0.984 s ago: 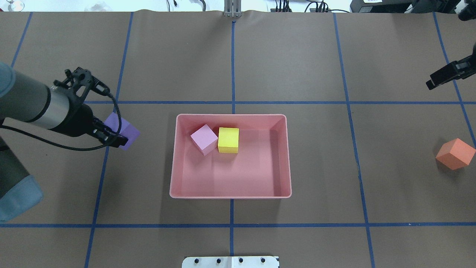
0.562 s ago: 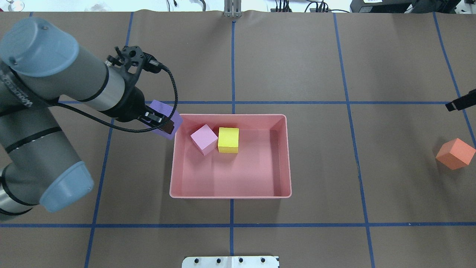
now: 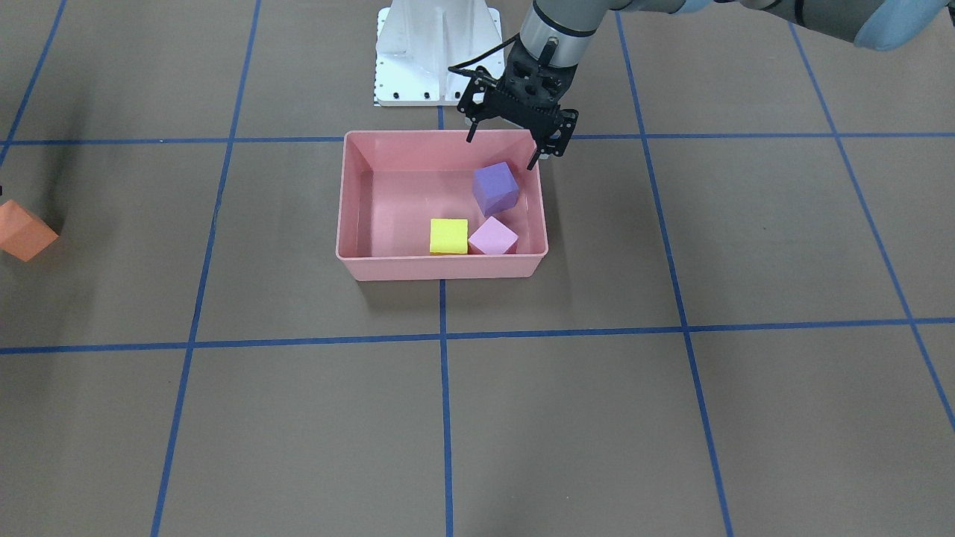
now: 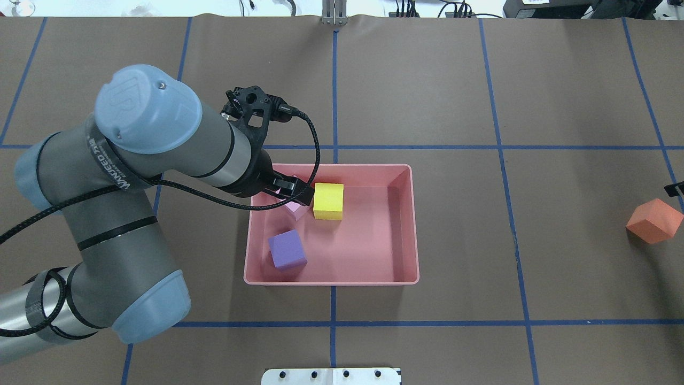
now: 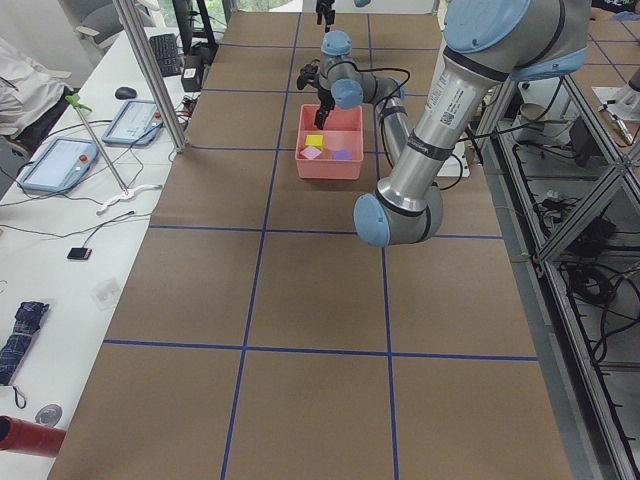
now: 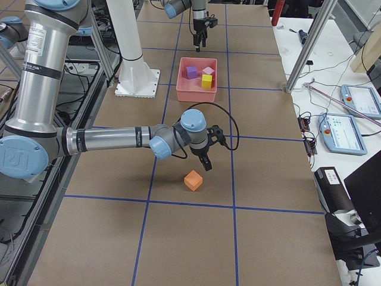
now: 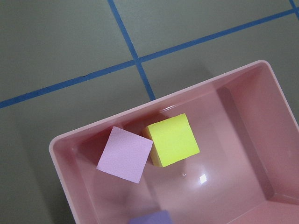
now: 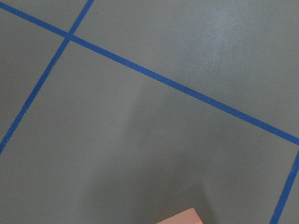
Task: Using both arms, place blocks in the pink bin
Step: 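Carry the purple cube into the bin nearer the robot and release, then grasp the orange cube with the right gripper while the left gripper withdraws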
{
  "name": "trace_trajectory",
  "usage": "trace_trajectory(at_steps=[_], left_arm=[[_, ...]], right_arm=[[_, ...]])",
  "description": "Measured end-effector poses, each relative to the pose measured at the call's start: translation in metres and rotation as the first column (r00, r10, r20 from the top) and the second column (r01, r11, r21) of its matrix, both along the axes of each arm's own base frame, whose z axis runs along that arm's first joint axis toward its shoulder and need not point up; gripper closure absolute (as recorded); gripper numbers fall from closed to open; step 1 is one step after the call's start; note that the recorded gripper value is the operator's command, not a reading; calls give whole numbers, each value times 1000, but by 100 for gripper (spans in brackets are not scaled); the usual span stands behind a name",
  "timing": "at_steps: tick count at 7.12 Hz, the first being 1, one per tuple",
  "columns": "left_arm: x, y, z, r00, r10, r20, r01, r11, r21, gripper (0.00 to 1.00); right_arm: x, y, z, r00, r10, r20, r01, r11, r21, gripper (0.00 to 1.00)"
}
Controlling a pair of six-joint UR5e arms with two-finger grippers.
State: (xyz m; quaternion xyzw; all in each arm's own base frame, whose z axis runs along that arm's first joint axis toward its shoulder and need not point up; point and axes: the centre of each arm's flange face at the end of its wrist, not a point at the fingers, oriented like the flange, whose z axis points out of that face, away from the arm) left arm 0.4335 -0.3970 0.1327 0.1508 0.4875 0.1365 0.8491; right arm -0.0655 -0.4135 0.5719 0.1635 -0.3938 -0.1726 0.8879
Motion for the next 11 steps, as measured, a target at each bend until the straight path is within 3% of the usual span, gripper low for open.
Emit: trace_trajectory(at_steps=[5, 8, 11], left_arm=[[-1, 2, -4, 1000, -3, -7, 3, 1000, 6, 0], [-1, 2, -4, 1000, 0, -7, 0, 1000, 11, 0], [-1, 2, -3, 1000, 1, -5, -1, 1000, 12, 0]], right_arm=[[-26, 6, 67, 998, -61, -9, 61, 993, 104, 0], [-50, 15, 99, 993, -103, -66, 108, 991, 78, 0], [-61, 22, 109, 988, -130, -77, 135, 989, 57, 0]])
